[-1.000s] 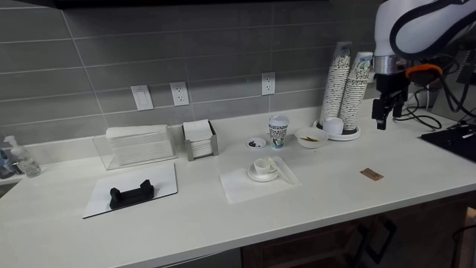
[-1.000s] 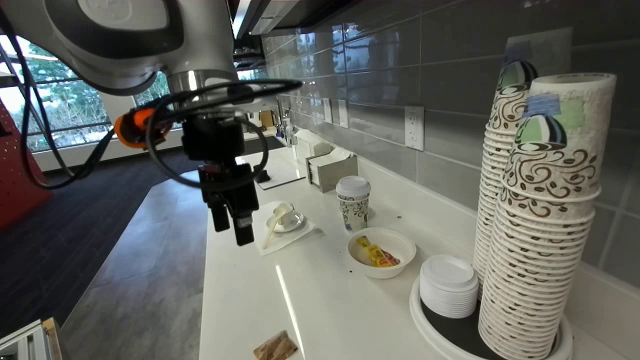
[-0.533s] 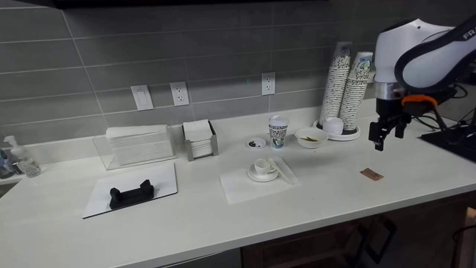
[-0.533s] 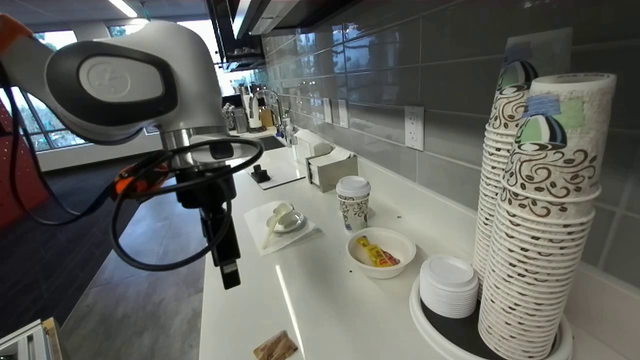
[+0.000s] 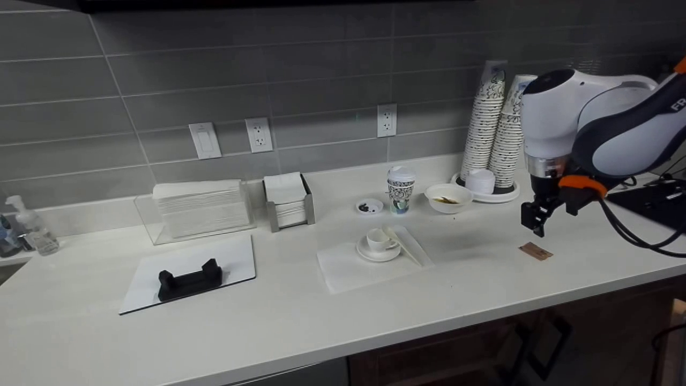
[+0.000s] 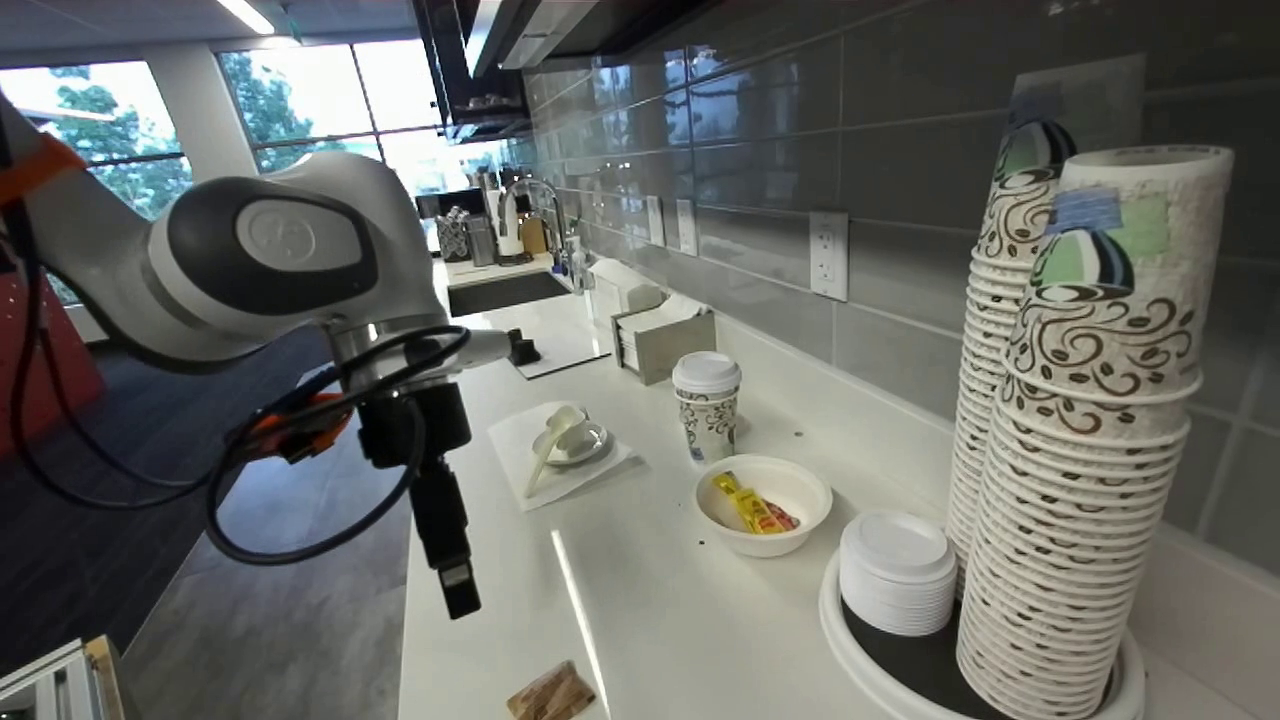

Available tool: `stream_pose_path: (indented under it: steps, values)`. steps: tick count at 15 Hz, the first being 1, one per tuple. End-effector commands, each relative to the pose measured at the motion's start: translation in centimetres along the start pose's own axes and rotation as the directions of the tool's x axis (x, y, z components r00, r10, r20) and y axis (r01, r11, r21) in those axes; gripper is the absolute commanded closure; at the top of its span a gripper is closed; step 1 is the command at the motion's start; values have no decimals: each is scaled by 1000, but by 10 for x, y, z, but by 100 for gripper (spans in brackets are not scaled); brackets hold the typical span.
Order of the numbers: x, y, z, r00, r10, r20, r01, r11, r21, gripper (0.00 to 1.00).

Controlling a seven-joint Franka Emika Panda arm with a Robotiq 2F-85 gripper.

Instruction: Shift the brown sachet to the bowl

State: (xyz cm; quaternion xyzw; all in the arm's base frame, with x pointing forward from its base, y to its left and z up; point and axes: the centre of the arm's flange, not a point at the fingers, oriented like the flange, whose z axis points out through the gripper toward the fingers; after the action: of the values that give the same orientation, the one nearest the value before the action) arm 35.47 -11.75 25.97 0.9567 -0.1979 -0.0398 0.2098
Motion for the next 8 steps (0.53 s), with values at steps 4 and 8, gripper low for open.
stream_pose_path:
  steps: [4, 8]
  values:
    - [-1, -5, 11, 1000, -5, 13, 6, 1000, -19, 0]
    - [-1, -4, 10, 1000, -4, 11, 4, 1000, -18, 0]
